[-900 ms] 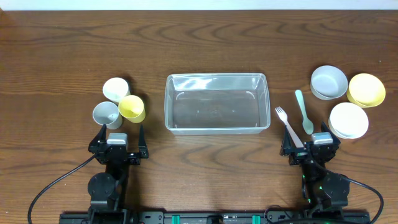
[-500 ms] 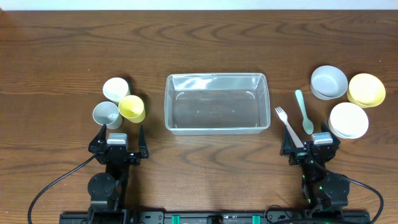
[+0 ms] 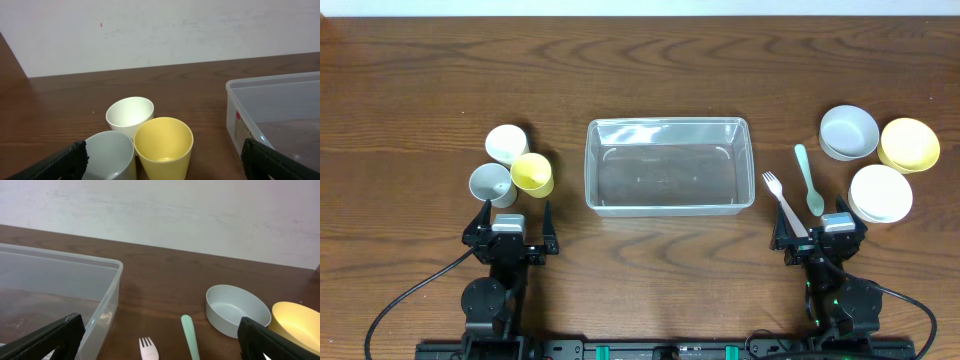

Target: Pack container

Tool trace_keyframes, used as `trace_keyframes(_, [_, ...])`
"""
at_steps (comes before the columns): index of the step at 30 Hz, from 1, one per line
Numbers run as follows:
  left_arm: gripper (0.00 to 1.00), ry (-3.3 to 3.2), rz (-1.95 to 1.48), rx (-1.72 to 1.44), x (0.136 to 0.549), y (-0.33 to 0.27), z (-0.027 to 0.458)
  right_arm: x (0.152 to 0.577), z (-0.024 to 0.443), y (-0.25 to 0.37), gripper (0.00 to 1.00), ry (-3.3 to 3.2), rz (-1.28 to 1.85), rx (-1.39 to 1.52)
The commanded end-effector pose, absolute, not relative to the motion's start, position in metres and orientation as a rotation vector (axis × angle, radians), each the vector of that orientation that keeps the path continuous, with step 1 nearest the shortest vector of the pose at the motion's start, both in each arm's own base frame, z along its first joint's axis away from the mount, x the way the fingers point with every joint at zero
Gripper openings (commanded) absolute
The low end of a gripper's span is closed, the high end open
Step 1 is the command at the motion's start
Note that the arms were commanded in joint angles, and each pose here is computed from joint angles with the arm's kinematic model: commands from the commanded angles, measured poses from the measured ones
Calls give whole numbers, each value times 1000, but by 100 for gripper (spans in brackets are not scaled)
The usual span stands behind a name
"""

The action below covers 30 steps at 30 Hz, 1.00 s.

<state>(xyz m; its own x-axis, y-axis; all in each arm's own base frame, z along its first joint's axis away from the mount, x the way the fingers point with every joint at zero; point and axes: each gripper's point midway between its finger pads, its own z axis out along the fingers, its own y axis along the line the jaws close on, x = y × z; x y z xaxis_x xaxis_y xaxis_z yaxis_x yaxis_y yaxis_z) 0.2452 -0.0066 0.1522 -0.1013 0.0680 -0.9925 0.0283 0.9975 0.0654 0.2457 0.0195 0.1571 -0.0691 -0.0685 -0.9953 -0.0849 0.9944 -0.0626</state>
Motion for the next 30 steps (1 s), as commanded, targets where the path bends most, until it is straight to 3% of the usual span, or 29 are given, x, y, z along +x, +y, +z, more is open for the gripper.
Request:
trace_keyframes(1, [98, 1727, 63, 47, 244, 0, 136, 245, 157, 22, 99, 1639, 14, -139])
trace_keyframes(30, [98, 1727, 55, 38, 244, 0, 136, 245, 156, 22, 99, 1645, 62, -85])
